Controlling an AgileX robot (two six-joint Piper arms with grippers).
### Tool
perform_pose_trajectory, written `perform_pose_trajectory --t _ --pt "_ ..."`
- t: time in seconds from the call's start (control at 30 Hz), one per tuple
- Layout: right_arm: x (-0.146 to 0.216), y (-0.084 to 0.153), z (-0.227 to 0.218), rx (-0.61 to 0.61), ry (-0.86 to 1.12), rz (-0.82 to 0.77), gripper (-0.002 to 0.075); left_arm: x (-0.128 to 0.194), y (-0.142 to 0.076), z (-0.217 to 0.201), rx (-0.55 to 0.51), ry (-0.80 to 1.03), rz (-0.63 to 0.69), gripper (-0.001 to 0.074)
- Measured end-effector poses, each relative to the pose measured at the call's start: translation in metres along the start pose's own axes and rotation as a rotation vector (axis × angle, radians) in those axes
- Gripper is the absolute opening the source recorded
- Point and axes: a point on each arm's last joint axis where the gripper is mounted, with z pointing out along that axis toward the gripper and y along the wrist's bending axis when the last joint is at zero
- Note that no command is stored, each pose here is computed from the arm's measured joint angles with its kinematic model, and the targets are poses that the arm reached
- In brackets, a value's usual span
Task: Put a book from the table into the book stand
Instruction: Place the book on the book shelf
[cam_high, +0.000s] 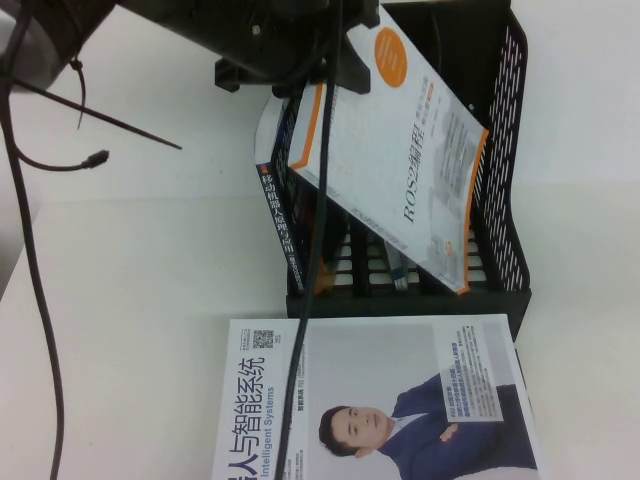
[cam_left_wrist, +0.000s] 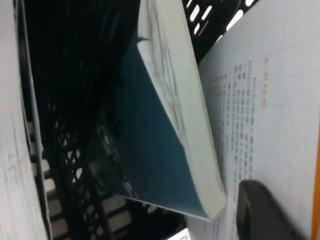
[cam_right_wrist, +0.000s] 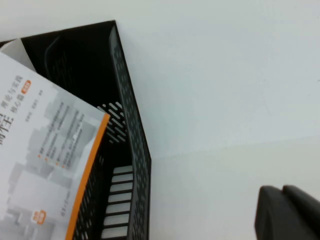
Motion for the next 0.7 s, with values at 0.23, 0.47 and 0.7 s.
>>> perform_pose_trajectory --t 0.23,0.47,0.7 --pt "0.000 0.002 0.000 -0.027 0.001 0.010 -0.0001 -0.009 -0.007 -0.011 -0.008 -0.074 -0.039 0.0104" --pt "0.000 0.004 0.000 -0.046 0.002 0.012 -0.0001 0.000 -0.031 0.003 -0.065 -0.150 0.030 0.0104" --pt "0.001 0.004 0.000 -0.050 0.003 0.013 -0.0001 0.014 -0.051 0.023 -0.168 -0.187 0.050 0.0104"
